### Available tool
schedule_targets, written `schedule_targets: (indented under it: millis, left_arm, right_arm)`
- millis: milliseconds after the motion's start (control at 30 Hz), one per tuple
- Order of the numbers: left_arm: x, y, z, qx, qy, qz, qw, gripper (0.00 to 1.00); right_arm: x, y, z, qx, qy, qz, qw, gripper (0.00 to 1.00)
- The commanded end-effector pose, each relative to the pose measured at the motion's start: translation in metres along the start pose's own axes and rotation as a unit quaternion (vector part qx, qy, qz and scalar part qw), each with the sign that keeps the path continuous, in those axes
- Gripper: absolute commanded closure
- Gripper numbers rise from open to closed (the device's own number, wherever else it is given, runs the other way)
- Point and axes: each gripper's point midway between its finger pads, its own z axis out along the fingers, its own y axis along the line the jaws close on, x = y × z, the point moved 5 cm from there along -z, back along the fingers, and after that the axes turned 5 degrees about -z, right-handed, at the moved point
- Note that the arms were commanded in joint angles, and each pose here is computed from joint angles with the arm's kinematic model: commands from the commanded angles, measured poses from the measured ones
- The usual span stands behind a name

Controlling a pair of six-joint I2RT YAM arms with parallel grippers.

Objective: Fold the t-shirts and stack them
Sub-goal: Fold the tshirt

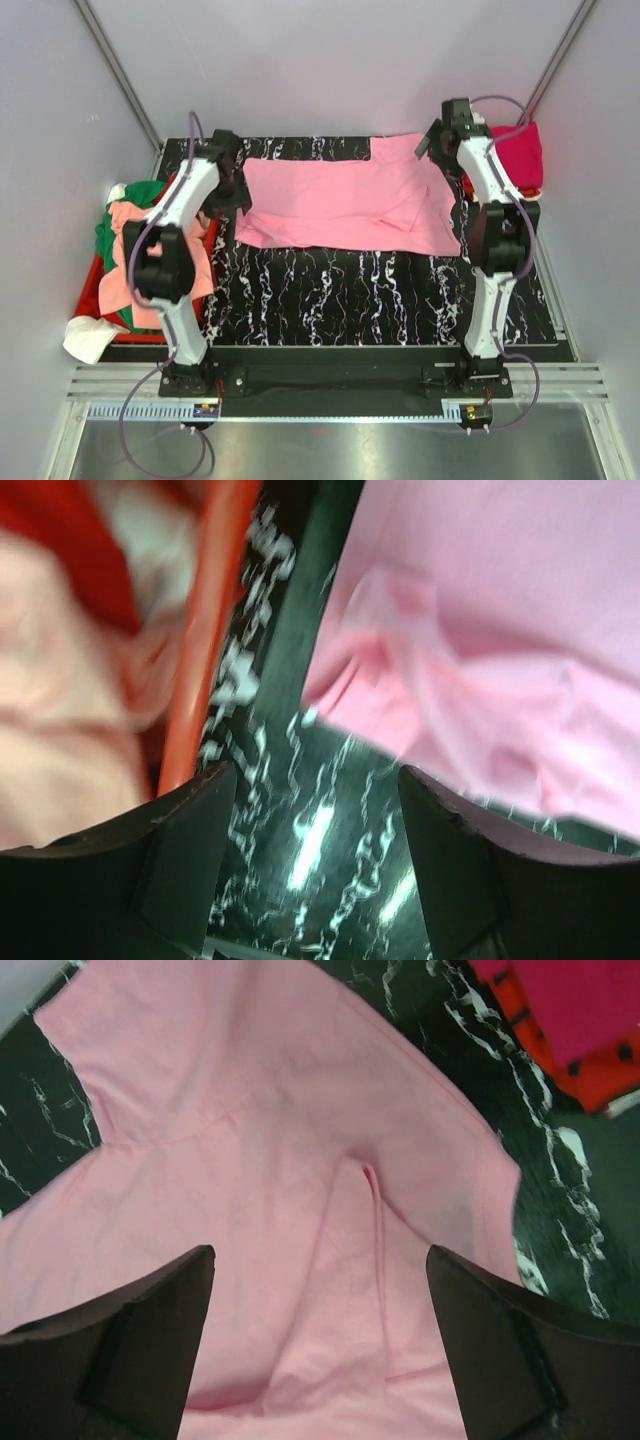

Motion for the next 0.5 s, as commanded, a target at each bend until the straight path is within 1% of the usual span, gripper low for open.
schedule_targets:
  millis: [0,33,67,100,133,167,200,233,267,333,433,467]
  left_arm:
    - [0.015,0.009,-0.027,0.040,-0.042,-0.038,0.998,0.29]
    - [0.032,0.016,-0.022,0.040,-0.029,-0.039,0.998,0.29]
    - [0.035,0.014,-0.019,0.051,-0.036,-0.049,0.997,0.30]
    - [0.047,0.018,-0.010,0.048,-0.021,-0.050,0.997,0.30]
    - [0.048,0.017,-0.008,0.055,-0.026,-0.056,0.997,0.30]
    - [0.051,0.017,-0.005,0.056,-0.023,-0.057,0.997,0.30]
    - [0.054,0.016,-0.001,0.059,-0.019,-0.058,0.996,0.30]
    - [0.056,0.016,0.005,0.057,-0.018,-0.061,0.996,0.29]
    - [0.057,0.017,0.009,0.056,-0.017,-0.063,0.996,0.26]
    - [0.058,0.015,0.019,0.052,-0.015,-0.065,0.996,0.23]
    - [0.058,0.014,0.030,0.042,-0.013,-0.069,0.997,0.21]
    - [0.058,0.015,0.032,0.038,-0.013,-0.071,0.997,0.21]
  right_arm:
    - [0.008,-0.031,-0.074,-0.005,-0.022,0.018,1.000,0.05]
    - [0.017,-0.041,-0.079,-0.008,-0.018,0.040,0.999,0.04]
    - [0.051,-0.060,-0.069,0.004,0.017,0.047,0.999,0.04]
    - [0.054,-0.066,-0.092,-0.014,0.006,0.059,0.998,0.05]
    - [0.064,-0.078,-0.094,-0.023,0.019,0.082,0.996,0.05]
    - [0.095,-0.092,-0.086,-0.018,0.047,0.086,0.995,0.06]
    - [0.102,-0.096,-0.096,-0.026,0.042,0.091,0.995,0.07]
    - [0.111,-0.102,-0.096,-0.026,0.048,0.099,0.994,0.08]
    - [0.129,-0.112,-0.091,-0.017,0.062,0.100,0.993,0.09]
    - [0.138,-0.122,-0.089,-0.013,0.066,0.109,0.992,0.11]
    - [0.154,-0.133,-0.076,-0.022,0.095,0.123,0.988,0.16]
    - [0.153,-0.137,-0.070,-0.023,0.093,0.128,0.987,0.19]
